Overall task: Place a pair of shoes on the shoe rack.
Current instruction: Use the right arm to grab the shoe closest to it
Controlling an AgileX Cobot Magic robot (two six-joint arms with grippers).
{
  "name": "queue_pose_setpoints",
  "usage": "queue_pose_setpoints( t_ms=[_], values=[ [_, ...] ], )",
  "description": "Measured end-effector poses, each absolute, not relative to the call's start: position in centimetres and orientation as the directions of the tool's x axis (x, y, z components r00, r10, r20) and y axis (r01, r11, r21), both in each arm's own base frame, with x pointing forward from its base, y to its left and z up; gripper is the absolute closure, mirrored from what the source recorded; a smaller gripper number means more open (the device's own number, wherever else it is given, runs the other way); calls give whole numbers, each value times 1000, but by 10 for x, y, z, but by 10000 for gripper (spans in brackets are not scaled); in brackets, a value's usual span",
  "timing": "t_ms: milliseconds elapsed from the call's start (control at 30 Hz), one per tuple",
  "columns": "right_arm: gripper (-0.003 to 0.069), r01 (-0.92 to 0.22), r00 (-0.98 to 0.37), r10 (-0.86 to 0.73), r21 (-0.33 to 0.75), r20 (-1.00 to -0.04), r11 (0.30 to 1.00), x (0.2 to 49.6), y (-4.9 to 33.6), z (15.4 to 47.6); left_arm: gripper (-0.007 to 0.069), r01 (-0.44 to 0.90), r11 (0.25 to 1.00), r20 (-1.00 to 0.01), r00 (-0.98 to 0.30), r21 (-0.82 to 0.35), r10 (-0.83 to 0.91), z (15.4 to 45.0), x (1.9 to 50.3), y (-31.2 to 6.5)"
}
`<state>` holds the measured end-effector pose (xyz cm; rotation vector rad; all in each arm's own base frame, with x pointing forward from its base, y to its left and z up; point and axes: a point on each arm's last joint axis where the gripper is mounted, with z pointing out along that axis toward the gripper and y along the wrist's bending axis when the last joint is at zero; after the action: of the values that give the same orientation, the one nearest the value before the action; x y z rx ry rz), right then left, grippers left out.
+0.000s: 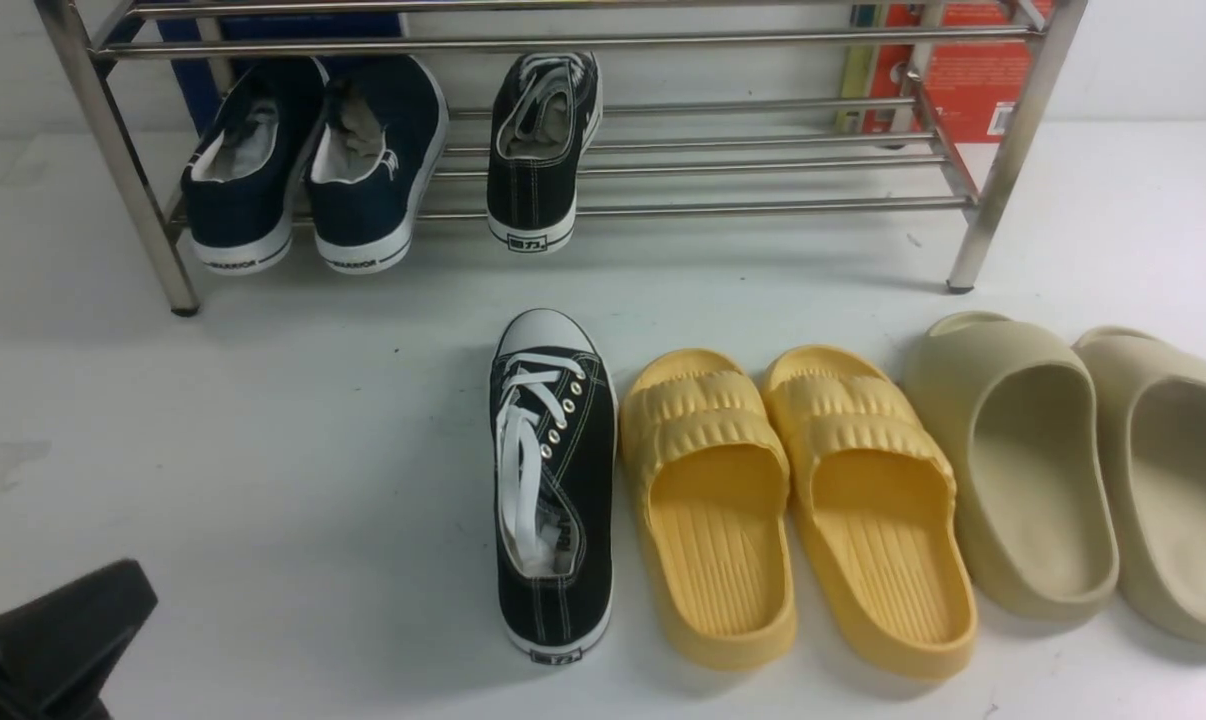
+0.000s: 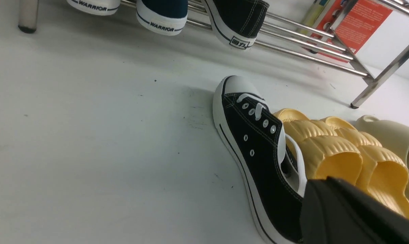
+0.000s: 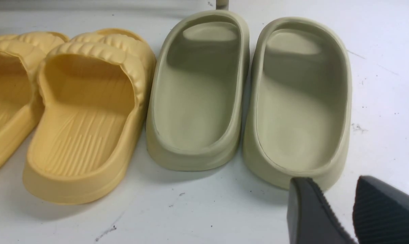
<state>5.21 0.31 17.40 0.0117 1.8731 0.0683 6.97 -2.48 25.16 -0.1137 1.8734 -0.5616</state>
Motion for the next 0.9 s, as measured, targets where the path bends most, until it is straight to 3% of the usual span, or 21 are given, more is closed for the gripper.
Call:
queue_pose_setpoints(
  t_ms=[433, 733, 900],
  values=[
    [419, -27, -299, 43, 53, -953, 998, 52, 3, 174, 638, 143, 921, -865, -420, -362, -275, 239, 69, -21],
    [419, -27, -299, 43, 53, -953, 998, 52, 3, 174, 638, -61, 926, -889, -264, -372, -374, 206, 56, -1],
    [419, -27, -299, 43, 53, -953, 998, 52, 3, 174, 638, -97, 921, -883, -261, -378, -390, 182, 52, 0]
  ],
)
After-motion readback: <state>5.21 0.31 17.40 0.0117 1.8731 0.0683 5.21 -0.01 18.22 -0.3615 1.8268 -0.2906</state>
